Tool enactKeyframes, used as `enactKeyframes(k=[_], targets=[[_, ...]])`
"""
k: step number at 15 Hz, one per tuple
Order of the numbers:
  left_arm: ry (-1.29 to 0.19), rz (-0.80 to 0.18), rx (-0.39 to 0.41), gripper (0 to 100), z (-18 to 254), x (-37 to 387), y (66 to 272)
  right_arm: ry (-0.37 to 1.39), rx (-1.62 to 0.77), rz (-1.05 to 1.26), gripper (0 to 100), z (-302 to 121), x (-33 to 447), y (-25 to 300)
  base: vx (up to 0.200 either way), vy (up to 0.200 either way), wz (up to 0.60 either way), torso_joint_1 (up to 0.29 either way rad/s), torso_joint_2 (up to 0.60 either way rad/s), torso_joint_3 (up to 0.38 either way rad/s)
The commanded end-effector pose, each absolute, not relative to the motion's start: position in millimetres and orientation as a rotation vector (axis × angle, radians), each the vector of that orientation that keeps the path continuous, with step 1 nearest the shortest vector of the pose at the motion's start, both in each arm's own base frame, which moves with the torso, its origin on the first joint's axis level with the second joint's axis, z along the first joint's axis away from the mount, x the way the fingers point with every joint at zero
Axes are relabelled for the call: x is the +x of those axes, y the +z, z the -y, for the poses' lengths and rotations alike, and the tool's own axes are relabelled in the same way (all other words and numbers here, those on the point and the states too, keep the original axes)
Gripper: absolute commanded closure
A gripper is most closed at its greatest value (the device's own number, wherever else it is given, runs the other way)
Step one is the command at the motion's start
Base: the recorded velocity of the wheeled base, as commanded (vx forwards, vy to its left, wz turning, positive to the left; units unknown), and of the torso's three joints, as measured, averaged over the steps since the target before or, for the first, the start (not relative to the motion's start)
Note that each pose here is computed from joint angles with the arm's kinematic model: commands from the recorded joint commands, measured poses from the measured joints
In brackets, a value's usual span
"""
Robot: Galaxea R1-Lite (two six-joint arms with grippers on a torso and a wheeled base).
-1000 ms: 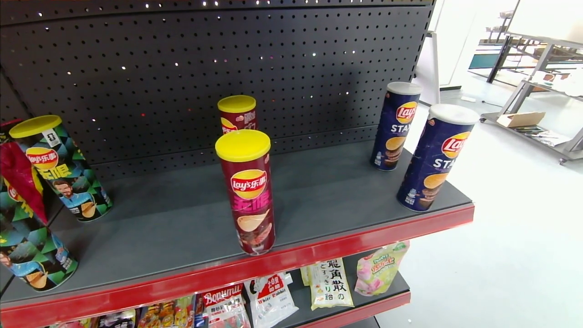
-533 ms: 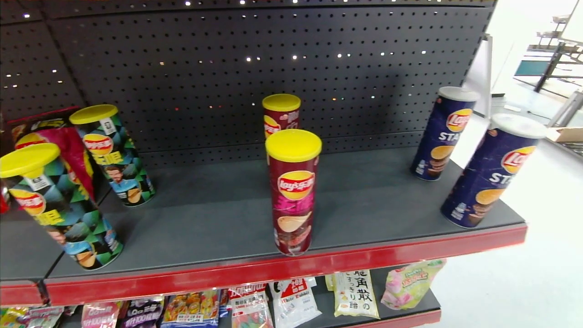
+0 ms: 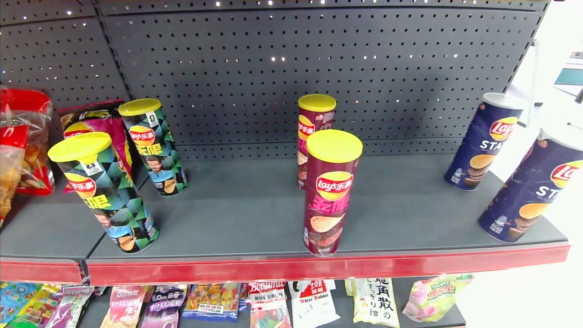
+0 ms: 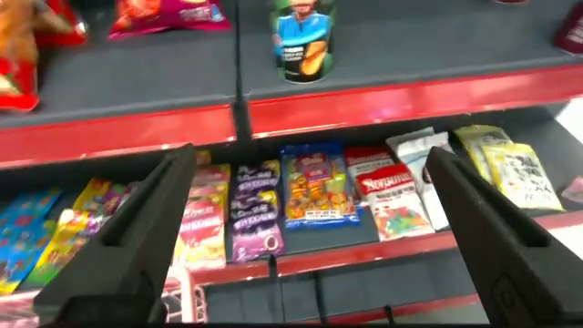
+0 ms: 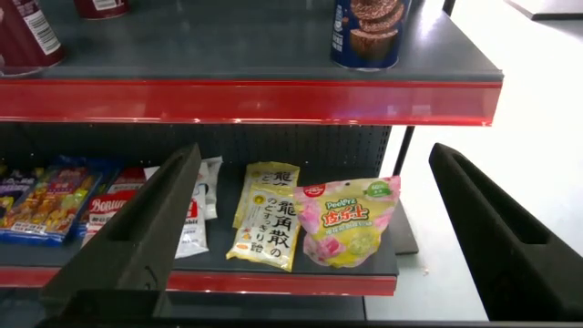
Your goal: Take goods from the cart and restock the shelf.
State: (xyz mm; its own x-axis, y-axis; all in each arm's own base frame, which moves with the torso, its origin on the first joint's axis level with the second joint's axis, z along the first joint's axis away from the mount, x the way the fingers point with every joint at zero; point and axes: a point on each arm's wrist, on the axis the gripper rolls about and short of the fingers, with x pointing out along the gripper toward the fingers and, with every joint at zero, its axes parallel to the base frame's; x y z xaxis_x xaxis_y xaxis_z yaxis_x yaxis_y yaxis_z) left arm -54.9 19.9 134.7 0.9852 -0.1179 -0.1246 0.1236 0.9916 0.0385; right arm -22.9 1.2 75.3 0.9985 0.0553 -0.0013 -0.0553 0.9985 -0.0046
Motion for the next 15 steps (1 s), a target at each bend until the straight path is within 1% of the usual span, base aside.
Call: enactKeyframes(k=[1, 2, 3, 4, 5, 6, 7, 8, 10, 12, 14, 15], targets=[[-0.047, -0.165, 0.035, 0, -17, -51, 141, 0.055, -0.006, -0.001, 0, -1, -23, 75, 0.0, 0.0, 0.0, 0.0, 0.0, 0.0], [0.042, -0.196, -0.003, 0, -12, -47, 143, 0.055, -0.008, -0.001, 0, -1, -23, 75, 0.0, 0.0, 0.0, 0.0, 0.0, 0.0], [0.106, -0.204, -0.02, 0, -9, -48, 140, 0.055, -0.008, -0.001, 0, -1, -23, 75, 0.0, 0.0, 0.0, 0.0, 0.0, 0.0], [0.196, -0.217, -0.025, 0, -4, -48, 129, 0.055, -0.008, -0.001, 0, -1, -23, 75, 0.0, 0.0, 0.0, 0.0, 0.0, 0.0], [0.207, -0.214, -0.036, 0, -3, -48, 113, 0.055, -0.009, -0.001, 0, -1, -23, 75, 0.0, 0.0, 0.0, 0.0, 0.0, 0.0], [0.127, -0.181, -0.041, 0, -3, -45, 92, 0.054, -0.009, -0.001, 0, -1, -23, 75, 0.0, 0.0, 0.0, 0.0, 0.0, 0.0], [0.098, -0.103, -0.058, 0, -2, -34, 86, 0.054, -0.009, -0.001, 0, -1, -23, 75, 0.0, 0.0, 0.0, 0.0, 0.0, 0.0], [0.038, 0.012, -0.075, 0, -1, -26, 84, 0.052, -0.009, -0.001, 0, -1, -23, 75, 0.0, 0.0, 0.0, 0.0, 0.0, 0.0], [-0.069, 0.038, -0.054, 0, 2, -23, 80, 0.052, -0.011, -0.001, 0, -1, -23, 75, 0.0, 0.0, 0.0, 0.0, 0.0, 0.0], [-0.023, 0.031, -0.079, 0, 1, -23, 80, 0.052, -0.008, -0.001, 0, -1, -23, 75, 0.0, 0.0, 0.0, 0.0, 0.0, 0.0], [0.106, 0.035, -0.09, 0, -2, -23, 79, 0.052, -0.008, -0.001, 0, -1, -23, 75, 0.0, 0.0, 0.0, 0.0, 0.0, 0.0], [0.112, 0.034, -0.09, 0, -2, -23, 79, 0.052, -0.008, -0.001, 0, -1, -23, 75, 0.0, 0.0, 0.0, 0.0, 0.0, 0.0]])
